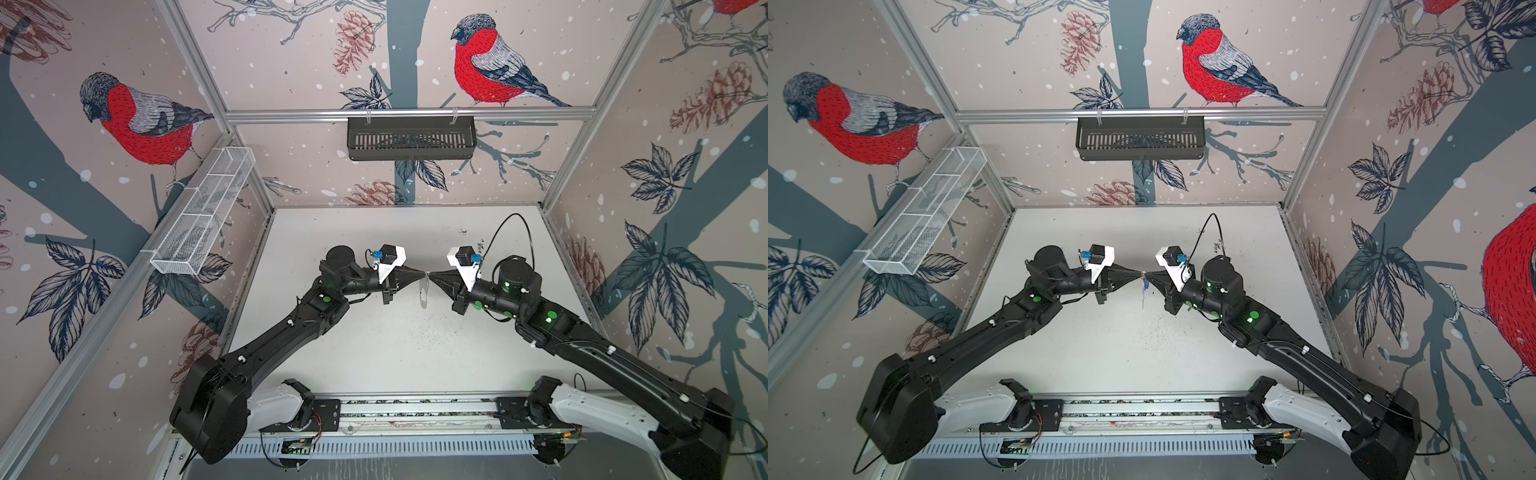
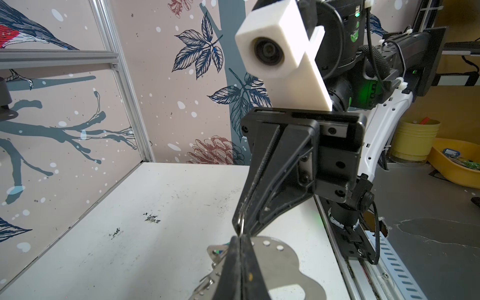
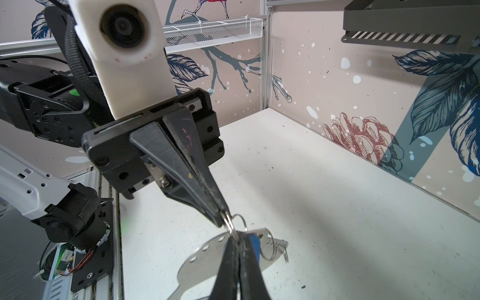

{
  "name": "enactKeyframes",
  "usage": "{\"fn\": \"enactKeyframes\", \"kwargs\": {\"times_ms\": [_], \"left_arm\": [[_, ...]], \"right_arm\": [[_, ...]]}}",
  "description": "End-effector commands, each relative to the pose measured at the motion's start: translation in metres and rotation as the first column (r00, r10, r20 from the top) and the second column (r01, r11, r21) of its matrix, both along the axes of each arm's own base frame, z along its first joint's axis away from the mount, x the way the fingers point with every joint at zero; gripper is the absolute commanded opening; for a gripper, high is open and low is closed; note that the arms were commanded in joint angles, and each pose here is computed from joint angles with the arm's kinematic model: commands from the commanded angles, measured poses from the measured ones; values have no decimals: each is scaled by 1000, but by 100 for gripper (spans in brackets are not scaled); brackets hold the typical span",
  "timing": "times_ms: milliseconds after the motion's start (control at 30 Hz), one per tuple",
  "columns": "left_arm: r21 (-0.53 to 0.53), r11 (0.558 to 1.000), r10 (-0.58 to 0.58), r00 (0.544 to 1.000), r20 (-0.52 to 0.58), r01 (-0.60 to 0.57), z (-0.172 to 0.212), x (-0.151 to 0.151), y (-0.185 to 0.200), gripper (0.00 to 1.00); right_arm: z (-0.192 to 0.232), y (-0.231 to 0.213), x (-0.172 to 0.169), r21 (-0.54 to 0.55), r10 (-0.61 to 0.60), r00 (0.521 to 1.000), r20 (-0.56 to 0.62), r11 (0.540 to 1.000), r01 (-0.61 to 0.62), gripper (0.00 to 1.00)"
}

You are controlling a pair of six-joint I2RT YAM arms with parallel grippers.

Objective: Put the keys on the keyring

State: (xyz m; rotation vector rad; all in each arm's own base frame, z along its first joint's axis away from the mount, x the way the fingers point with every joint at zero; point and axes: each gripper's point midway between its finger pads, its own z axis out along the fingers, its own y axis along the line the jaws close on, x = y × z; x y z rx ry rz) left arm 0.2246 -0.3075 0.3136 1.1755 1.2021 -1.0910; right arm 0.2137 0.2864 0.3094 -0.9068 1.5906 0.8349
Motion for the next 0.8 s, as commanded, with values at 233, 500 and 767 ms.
{"fn": "enactKeyframes", "kwargs": {"times_ms": [233,500,767], "left_arm": [[-20,998,59,997,44,-58,11,5,5,20],[47,979,193,979,71,-196,16,15,19,29],[277,921,288,958,-13,-273,10,34,18,29]], "right_arm": [[12,-2,6,22,-30,999,34,999,29,0],[-4,2,14,-56,-52,999,9,997,52,0],[-7,16,22,-194,-6,1000,26,981,10,0]]}}
